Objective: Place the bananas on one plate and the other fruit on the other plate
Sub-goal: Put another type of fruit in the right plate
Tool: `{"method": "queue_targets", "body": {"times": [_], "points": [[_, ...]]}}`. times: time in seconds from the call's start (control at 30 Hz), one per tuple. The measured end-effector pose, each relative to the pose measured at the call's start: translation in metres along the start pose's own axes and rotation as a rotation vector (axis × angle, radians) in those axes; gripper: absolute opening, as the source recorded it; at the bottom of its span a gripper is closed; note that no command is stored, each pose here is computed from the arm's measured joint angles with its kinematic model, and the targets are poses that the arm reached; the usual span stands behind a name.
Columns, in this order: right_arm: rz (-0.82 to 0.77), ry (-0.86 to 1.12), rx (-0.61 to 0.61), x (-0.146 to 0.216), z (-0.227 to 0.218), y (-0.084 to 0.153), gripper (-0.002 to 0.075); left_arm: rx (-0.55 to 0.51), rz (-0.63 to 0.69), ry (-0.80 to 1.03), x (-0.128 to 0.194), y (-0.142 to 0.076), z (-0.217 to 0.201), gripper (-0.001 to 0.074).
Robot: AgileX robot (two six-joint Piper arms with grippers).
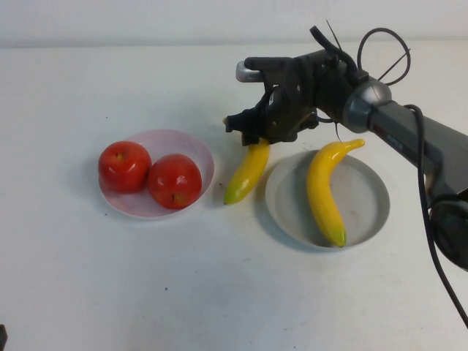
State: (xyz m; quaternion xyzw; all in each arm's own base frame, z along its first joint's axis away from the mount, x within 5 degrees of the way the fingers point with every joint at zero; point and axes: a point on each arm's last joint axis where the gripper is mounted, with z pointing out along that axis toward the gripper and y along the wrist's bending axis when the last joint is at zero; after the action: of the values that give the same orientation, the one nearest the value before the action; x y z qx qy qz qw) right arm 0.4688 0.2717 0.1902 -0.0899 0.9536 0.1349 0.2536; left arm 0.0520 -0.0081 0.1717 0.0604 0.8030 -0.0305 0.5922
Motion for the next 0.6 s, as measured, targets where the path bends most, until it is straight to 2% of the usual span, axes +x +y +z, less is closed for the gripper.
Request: {"method": "queue_targets", "body": {"times": [0.23,0.43,0.6], "points": [[0.002,-0.054,-0.033,-0.022,-0.031,0.010,0.0321,0.000,0.000,0.000,0.000,0.000,0.000,-0.0001],[-0.015,0.098,0.041,-0.016,-0.058,0.007,0.0321,0.000,0.000,0.000,0.000,0.000,0.000,-0.0001],[-0.030,0.093,0.074,-0.019,-0.082,0.006,0.0321,0.000,0.000,0.000,0.000,0.000,0.000,-0.0001]]}}
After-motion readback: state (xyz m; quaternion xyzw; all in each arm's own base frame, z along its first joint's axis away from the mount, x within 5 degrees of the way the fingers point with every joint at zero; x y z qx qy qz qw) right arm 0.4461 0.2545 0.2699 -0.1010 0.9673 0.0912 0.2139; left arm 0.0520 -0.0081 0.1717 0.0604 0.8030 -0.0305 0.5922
